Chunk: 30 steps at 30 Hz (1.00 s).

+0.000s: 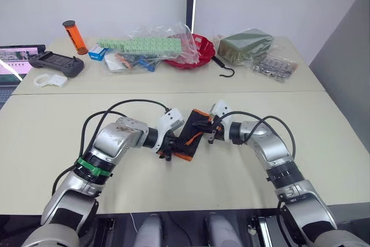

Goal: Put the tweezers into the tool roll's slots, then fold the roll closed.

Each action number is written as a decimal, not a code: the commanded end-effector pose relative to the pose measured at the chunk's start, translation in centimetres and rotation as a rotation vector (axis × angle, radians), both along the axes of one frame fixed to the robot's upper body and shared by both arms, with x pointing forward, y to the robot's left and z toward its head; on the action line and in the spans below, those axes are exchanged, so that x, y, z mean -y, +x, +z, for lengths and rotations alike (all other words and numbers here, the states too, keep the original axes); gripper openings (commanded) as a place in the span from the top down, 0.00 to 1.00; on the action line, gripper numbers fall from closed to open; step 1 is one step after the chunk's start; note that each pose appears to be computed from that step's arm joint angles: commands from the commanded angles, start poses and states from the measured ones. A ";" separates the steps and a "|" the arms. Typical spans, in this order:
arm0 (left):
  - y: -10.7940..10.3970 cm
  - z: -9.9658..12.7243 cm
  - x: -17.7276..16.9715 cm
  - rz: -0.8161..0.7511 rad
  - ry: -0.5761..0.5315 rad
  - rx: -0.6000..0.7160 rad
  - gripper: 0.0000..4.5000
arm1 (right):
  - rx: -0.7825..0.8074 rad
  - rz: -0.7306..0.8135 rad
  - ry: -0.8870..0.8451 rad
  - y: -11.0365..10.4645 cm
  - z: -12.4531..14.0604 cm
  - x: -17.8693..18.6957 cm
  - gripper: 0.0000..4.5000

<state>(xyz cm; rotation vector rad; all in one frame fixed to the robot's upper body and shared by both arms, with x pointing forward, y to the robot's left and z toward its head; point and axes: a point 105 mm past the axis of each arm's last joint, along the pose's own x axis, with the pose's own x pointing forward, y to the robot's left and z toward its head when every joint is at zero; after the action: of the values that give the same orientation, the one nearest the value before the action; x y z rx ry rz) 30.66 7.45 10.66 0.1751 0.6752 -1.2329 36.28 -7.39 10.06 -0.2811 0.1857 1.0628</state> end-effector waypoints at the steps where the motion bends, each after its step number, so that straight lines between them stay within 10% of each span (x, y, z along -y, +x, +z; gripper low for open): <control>1: -0.9 0.4 -1.0 -0.005 -0.013 -0.060 1.00 | -0.072 -0.044 -0.085 -0.1 -2.7 1.5 1.00; 19: -2.2 1.7 -1.2 -0.050 -0.039 -0.062 1.00 | -0.120 0.014 -0.116 -1.2 -4.2 0.4 1.00; 30: -2.5 3.5 -2.2 -0.090 -0.047 -0.022 0.13 | -0.130 0.029 -0.130 -1.6 -4.8 0.2 1.00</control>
<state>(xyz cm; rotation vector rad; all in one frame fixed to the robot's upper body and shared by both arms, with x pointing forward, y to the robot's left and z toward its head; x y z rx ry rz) 28.02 9.33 12.77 0.1316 0.7147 -1.3301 35.85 -6.85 9.43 -0.3092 0.2034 1.1004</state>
